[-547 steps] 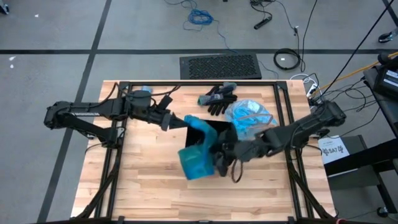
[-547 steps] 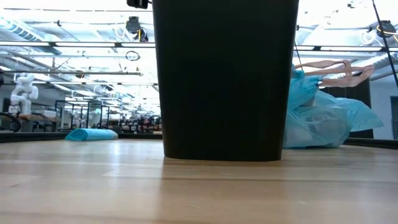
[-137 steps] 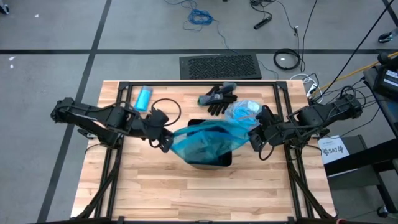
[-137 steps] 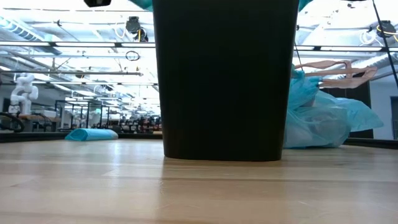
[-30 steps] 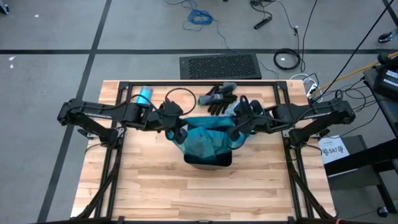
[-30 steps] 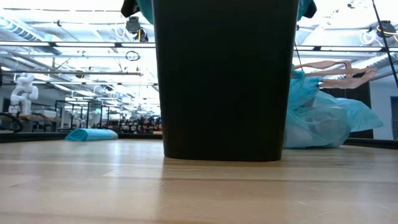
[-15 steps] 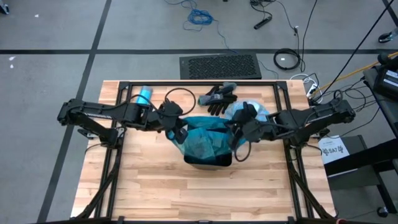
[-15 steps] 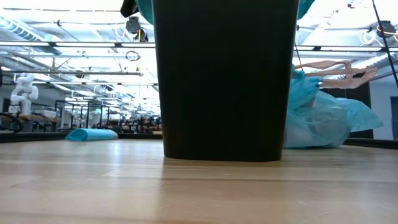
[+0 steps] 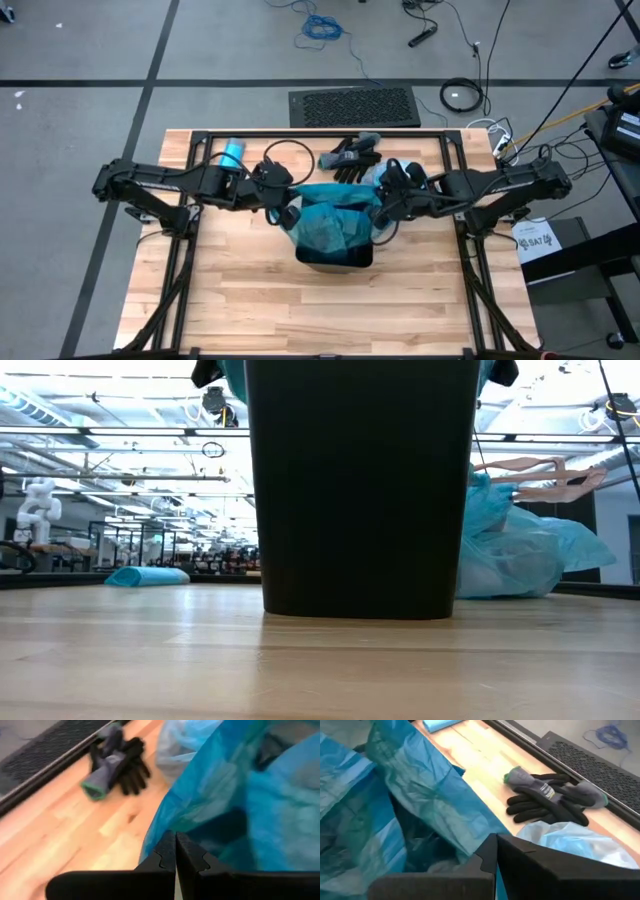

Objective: Place trash/remove bag and relplace
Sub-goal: Put the blue trash bag into the black trash bin

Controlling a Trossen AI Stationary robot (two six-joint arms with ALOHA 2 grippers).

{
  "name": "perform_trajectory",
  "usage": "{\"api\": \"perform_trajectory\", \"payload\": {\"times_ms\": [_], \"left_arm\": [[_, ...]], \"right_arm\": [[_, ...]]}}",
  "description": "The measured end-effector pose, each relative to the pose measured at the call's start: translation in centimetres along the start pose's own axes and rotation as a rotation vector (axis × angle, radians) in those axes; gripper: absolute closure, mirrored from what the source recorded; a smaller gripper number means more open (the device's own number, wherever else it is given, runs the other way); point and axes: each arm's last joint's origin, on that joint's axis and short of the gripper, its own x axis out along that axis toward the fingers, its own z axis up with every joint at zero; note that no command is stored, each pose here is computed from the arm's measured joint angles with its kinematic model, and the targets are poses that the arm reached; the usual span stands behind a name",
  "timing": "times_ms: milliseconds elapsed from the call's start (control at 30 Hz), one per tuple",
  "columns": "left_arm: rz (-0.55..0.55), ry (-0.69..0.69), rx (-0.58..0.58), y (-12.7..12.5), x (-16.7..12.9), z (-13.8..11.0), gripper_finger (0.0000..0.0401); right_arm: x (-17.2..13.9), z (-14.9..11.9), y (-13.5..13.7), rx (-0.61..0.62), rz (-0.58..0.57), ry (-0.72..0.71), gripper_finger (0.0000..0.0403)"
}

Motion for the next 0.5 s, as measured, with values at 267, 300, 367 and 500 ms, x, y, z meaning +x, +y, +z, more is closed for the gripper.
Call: {"api": "perform_trajectory", "payload": {"times_ms": [267, 300, 367, 500], "left_arm": [[0.073, 0.076, 0.004, 0.5, 0.7, -0.7, 0.0399], [0.078, 0.088, 0.006, 0.4, 0.9, -0.9, 0.0399], [0.075, 0.100, 0.008, 0.2, 1.4, -0.9, 0.0399], [0.060, 0.166, 0.012, -0.3, 2.8, -1.5, 0.0399]], "right_arm": [[0.7, -0.3, -0.2, 0.044, -0.018, 0.074, 0.0403], [0.8, -0.4, -0.1, 0.047, -0.020, 0.089, 0.0403], [1.2, -0.7, 0.0, 0.048, -0.021, 0.114, 0.0403], [2.2, -1.6, 0.3, 0.072, -0.027, 0.164, 0.0403]]}}
